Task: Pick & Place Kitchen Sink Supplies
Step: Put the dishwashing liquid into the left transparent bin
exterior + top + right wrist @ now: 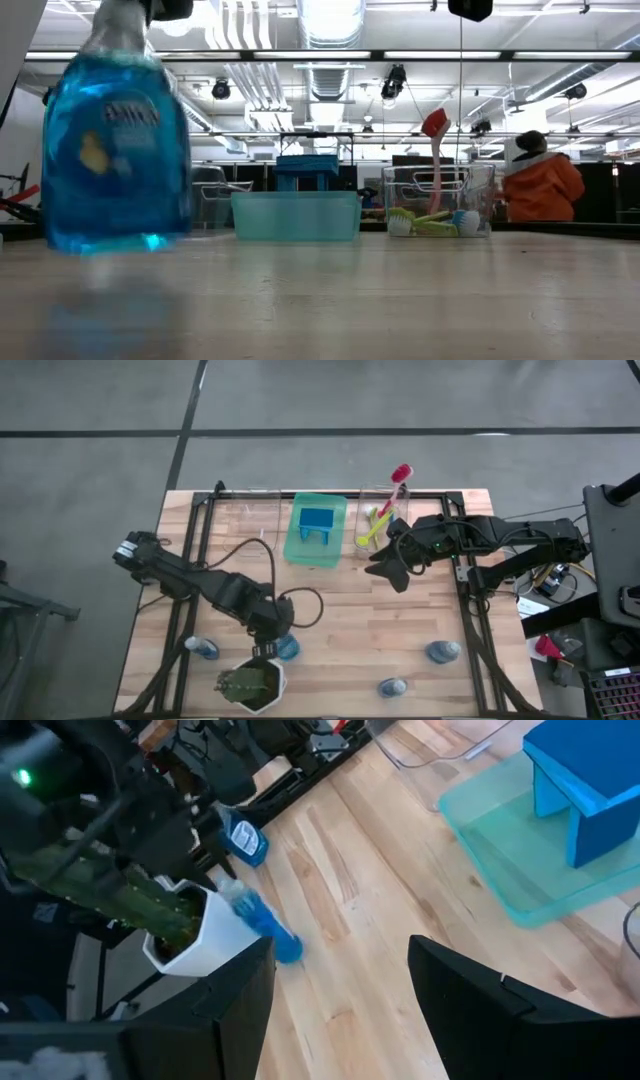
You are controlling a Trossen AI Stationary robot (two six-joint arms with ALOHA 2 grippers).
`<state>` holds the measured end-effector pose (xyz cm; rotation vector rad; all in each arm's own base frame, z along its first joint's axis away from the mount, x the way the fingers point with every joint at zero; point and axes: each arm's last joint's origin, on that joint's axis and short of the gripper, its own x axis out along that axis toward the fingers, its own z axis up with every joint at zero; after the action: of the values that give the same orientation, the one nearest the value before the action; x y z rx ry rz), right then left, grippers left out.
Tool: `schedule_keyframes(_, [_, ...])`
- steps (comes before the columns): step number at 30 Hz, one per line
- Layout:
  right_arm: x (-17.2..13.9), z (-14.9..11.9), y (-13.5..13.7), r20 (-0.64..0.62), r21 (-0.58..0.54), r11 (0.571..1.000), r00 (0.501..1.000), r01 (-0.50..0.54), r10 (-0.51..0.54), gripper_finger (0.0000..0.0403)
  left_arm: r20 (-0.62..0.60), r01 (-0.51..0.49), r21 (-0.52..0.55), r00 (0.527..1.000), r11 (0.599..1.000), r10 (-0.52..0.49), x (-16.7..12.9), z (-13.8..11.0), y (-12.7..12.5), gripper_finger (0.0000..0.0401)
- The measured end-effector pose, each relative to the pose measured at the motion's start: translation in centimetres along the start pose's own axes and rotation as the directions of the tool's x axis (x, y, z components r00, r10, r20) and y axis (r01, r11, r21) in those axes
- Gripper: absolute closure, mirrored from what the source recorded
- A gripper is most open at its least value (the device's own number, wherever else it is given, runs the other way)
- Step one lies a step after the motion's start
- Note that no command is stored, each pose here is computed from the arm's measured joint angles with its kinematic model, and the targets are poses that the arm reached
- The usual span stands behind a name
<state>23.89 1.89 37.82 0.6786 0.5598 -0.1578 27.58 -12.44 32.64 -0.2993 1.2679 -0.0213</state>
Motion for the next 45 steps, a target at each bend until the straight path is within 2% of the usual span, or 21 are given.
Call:
schedule_keyframes(4, [0.0, 0.1, 0.1, 0.007, 0.000, 1.000, 1.000, -0.006, 0.006, 0.0177, 0.030, 0.016, -0.042, 0.999, 0.999, -0.015, -1.6, -0.2, 0.8, 0.0303])
schedule_keyframes(10, [0.0, 0.1, 0.1, 0.011, 0.003, 1.000, 1.000, -0.010, 0.010, 0.0177, 0.101, 0.056, -0.102, 0.994, 0.993, -0.045, -4.0, -0.6, 2.1, 0.0349])
schedule_keyframes(16, [0.0, 0.1, 0.1, 0.012, 0.003, 1.000, 1.000, -0.011, 0.011, 0.0177, 0.160, 0.104, -0.151, 0.984, 0.983, -0.079, -4.9, -0.3, 2.3, 0.0367])
schedule_keyframes(19, [0.0, 0.1, 0.1, 0.013, 0.003, 1.000, 1.000, -0.011, 0.011, 0.0177, 0.207, 0.193, -0.100, 0.963, 0.976, -0.170, -4.5, 0.6, 1.4, 0.0346])
schedule_keyframes(22, [0.0, 0.1, 0.1, 0.015, 0.000, 1.000, 1.000, -0.009, 0.009, 0.0177, 0.238, 0.240, -0.030, 0.945, 0.970, -0.227, -3.7, 1.5, 0.3, 0.0305])
schedule_keyframes(30, [0.2, -0.1, -0.1, 0.008, 0.012, 1.000, 1.000, 0.000, 0.000, 0.0177, 0.198, 0.178, 0.197, 0.956, 0.964, -0.217, -0.9, 2.2, -1.1, 0.0165])
schedule_keyframes(33, [0.3, -0.2, -0.2, 0.002, 0.014, 1.000, 1.000, 0.006, -0.006, 0.0177, 0.181, 0.165, 0.223, 0.961, 0.961, -0.207, 0.1, 2.5, -1.5, 0.0132])
schedule_keyframes(38, [0.4, -0.3, -0.3, -0.001, 0.014, 1.000, 1.000, 0.011, -0.011, 0.0177, 0.161, 0.123, 0.257, 0.973, 0.958, -0.168, 1.5, 2.8, -1.6, 0.0120])
schedule_keyframes(45, [0.5, -0.4, -0.3, -0.001, 0.013, 1.000, 1.000, 0.012, -0.012, 0.0177, 0.110, 0.133, 0.260, 0.980, 0.956, -0.167, 3.0, 3.1, -1.8, 0.0121])
